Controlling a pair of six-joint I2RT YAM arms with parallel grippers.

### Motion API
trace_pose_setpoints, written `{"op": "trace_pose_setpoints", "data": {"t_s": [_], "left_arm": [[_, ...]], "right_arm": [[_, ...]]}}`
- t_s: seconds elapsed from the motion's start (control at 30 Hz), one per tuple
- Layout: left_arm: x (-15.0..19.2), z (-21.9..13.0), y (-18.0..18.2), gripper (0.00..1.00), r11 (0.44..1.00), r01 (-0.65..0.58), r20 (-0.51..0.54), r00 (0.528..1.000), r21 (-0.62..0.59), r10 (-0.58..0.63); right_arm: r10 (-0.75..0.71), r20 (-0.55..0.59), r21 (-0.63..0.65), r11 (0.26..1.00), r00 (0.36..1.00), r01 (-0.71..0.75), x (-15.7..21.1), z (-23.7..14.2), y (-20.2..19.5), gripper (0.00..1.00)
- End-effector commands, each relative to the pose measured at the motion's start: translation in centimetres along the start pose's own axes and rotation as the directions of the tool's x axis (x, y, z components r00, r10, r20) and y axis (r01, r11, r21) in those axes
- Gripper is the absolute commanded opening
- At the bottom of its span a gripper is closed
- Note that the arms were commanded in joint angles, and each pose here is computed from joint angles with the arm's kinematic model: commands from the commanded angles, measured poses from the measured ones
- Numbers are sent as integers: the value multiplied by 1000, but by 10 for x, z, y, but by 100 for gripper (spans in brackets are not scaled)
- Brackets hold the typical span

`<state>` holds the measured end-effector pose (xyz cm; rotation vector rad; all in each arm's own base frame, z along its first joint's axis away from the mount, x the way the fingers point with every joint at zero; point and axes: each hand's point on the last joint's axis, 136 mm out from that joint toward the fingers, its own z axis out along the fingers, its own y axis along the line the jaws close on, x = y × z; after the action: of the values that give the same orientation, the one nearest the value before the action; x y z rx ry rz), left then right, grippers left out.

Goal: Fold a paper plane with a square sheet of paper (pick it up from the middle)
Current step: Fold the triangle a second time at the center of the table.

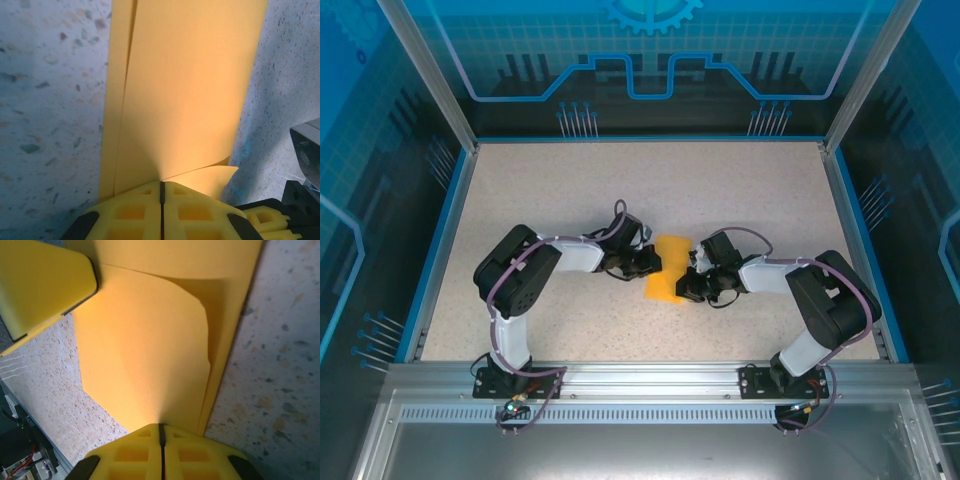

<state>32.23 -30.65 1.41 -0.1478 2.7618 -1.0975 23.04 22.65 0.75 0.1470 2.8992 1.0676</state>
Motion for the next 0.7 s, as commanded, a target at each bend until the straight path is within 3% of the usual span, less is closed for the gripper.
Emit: {"op": "trace_pose_setpoints", "data": {"t_s": [0.0,0.37,0.67], "left_arm": [[-13,-1,42,8,989,50,36,998,-136,-46],[-27,-11,32,9,992,34,44,999,-118,-29],[-34,-49,-27,13,999,-45,75,996,8,44]], "right_arm": [[92,-67,171,982,994,-79,30,1,-48,7],[88,-64,153,985,994,-77,28,1,-43,7],[82,-58,140,987,995,-74,25,1,-39,7]]}}
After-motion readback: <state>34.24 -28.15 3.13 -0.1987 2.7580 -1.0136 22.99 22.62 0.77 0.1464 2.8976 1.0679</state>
